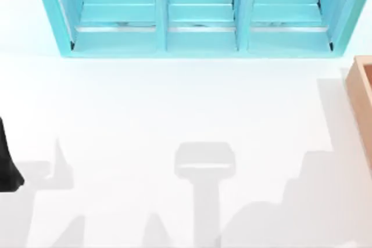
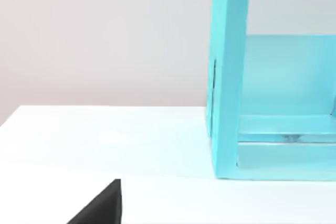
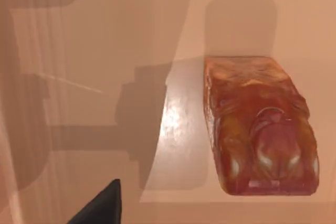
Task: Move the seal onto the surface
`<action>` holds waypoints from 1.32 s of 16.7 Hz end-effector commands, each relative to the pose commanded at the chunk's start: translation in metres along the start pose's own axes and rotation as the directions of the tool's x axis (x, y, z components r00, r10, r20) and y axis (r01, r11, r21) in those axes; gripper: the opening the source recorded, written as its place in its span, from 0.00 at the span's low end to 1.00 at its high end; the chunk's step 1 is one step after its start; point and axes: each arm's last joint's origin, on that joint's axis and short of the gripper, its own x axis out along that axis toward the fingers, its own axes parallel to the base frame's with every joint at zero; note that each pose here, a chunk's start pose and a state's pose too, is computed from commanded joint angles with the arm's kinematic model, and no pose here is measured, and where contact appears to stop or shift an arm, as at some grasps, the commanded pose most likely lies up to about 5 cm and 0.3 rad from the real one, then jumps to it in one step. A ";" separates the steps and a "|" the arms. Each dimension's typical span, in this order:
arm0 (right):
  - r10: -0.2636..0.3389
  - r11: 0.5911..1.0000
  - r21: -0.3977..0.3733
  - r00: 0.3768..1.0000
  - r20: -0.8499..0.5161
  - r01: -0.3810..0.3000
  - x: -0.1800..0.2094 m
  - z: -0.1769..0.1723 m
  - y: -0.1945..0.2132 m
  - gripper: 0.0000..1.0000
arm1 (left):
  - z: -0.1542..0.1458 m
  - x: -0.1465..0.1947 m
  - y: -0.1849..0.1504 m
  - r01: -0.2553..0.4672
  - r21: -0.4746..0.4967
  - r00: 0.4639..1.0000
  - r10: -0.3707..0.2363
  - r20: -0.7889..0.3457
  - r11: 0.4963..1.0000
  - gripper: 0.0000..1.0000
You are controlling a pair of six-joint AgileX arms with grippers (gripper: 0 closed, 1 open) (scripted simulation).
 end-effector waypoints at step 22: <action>-0.001 1.000 0.000 1.000 0.002 0.001 0.077 0.001 -0.002 0.32 | 0.000 0.000 0.000 0.000 0.000 1.000 0.000 0.000 1.000 1.00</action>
